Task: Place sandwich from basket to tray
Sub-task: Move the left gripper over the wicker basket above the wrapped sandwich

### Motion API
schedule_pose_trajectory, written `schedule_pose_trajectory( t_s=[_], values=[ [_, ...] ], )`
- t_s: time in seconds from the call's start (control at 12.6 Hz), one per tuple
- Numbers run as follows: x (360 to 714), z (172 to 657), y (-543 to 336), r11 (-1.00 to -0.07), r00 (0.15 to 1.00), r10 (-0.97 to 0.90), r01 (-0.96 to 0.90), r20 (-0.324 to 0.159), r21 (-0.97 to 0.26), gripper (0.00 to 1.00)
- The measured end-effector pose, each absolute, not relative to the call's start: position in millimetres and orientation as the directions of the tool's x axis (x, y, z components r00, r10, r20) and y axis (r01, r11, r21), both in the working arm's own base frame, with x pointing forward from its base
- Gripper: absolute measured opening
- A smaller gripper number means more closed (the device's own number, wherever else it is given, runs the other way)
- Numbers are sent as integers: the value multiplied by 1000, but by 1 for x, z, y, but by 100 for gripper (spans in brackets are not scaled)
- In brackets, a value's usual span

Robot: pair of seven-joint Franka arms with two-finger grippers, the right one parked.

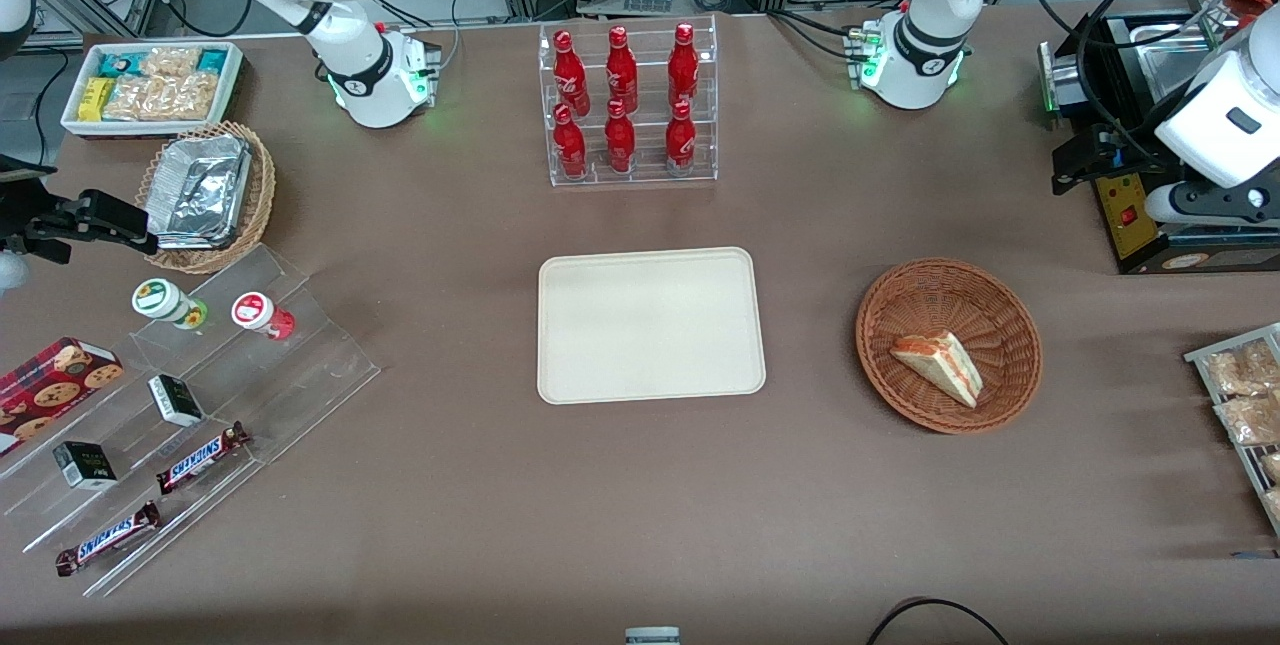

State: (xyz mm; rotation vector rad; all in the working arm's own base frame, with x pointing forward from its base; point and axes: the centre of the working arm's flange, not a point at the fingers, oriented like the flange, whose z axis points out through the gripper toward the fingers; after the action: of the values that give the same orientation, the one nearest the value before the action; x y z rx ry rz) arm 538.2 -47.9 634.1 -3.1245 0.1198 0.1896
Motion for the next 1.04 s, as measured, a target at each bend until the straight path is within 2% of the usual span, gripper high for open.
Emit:
schedule_pose_trajectory(
  t_s=[0.32,0.48,0.8,1.04],
  values=[
    [538,628,-47,-997,988,-75,-77,-134,-9,100],
    [543,603,-48,-998,986,-67,-69,-151,-11,100],
    [558,523,-53,-999,992,34,32,-123,-23,100],
    [560,468,-55,-977,974,214,213,-73,-30,100]
  ],
)
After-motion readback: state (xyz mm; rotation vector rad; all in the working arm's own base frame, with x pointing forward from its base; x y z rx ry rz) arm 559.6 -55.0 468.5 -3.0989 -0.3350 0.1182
